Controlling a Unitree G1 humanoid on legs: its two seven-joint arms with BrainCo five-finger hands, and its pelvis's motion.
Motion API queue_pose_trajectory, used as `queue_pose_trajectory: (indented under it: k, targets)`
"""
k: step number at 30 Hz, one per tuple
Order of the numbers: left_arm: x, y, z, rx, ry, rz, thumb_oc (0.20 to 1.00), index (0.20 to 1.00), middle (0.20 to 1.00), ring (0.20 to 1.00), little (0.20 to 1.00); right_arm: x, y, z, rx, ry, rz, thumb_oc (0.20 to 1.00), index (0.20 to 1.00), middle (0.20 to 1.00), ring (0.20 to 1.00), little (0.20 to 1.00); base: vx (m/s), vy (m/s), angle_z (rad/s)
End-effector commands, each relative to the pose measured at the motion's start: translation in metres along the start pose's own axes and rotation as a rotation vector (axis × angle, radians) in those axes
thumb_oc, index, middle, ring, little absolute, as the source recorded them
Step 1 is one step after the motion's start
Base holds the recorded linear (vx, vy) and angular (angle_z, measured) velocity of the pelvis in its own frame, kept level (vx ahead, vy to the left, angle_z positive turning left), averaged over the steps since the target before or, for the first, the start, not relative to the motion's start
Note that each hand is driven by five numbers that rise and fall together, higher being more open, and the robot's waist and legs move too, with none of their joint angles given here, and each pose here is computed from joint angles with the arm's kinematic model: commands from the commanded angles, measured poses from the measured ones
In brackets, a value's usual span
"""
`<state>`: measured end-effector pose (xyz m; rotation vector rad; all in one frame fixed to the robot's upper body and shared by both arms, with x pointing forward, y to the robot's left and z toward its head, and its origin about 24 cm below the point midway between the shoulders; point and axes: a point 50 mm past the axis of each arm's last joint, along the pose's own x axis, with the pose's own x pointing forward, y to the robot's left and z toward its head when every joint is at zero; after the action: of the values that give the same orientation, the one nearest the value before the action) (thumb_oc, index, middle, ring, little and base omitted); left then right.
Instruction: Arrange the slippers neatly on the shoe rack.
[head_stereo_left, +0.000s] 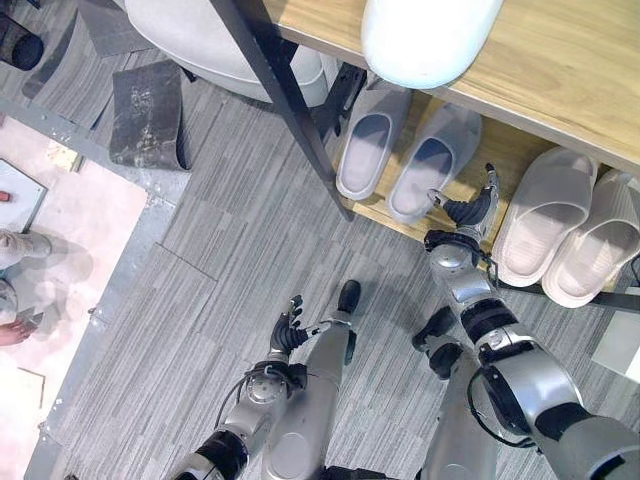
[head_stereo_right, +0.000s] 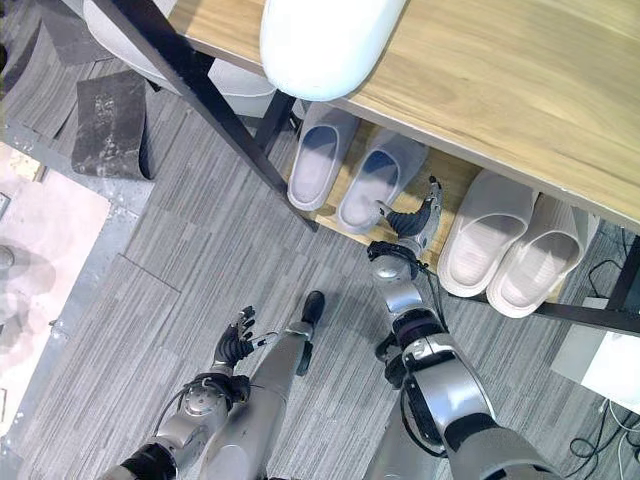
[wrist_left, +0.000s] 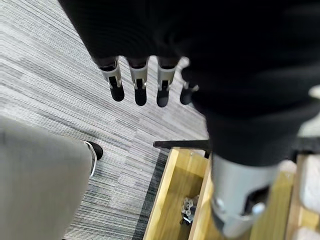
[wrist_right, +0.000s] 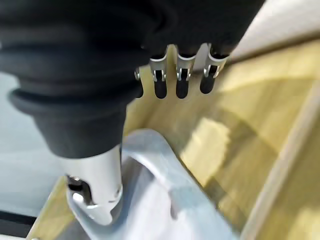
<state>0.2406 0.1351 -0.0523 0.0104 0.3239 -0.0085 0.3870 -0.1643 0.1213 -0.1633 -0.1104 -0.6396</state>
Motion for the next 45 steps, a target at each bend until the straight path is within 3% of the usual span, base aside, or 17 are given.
queue_pose_trajectory:
  k: [1, 11, 25, 32, 36, 43, 45]
  targets:
    - [-0.002, -0.004, 0.006, -0.026, -0.028, -0.028, 1.0, 1.0, 1.0, 1.0, 1.0, 0.017, -0.003, 0.035, 0.162, -0.071, 0.012, 1.0, 1.0, 1.0, 1.0, 1.0, 0.0, 0.0, 0.0]
    - [-0.006, 0.002, -0.009, 0.022, 0.022, -0.05, 1.0, 1.0, 1.0, 1.0, 1.0, 0.038, 0.001, 0.071, 0.168, -0.099, 0.104, 1.0, 1.0, 1.0, 1.0, 1.0, 0.01, -0.007, 0.02]
    - [-0.004, 0.001, -0.014, 0.032, 0.045, -0.04, 1.0, 1.0, 1.0, 1.0, 1.0, 0.029, 0.01, 0.061, 0.092, -0.121, 0.153, 1.0, 1.0, 1.0, 1.0, 1.0, 0.01, -0.002, 0.0]
    - [-0.014, 0.008, -0.025, 0.0, 0.077, -0.005, 1.0, 1.0, 1.0, 1.0, 1.0, -0.01, 0.001, 0.023, -0.045, -0.293, 0.244, 1.0, 1.0, 1.0, 1.0, 1.0, 0.05, 0.0, -0.04]
    - [-0.024, 0.017, -0.041, -0.058, 0.144, 0.041, 1.0, 1.0, 1.0, 1.0, 1.0, -0.052, -0.004, -0.035, -0.074, -0.157, 0.376, 1.0, 1.0, 1.0, 1.0, 1.0, 0.12, -0.005, -0.09]
    - [-0.033, 0.035, -0.055, -0.094, 0.213, 0.116, 1.0, 1.0, 1.0, 1.0, 1.0, -0.105, -0.036, -0.09, 0.005, 0.045, 0.571, 1.0, 1.0, 1.0, 1.0, 1.0, 0.08, -0.003, -0.25]
    - [-0.033, 0.035, -0.056, -0.094, 0.213, 0.116, 1.0, 1.0, 1.0, 1.0, 1.0, -0.105, -0.036, -0.091, 0.005, 0.045, 0.571, 1.0, 1.0, 1.0, 1.0, 1.0, 0.05, -0.006, -0.17]
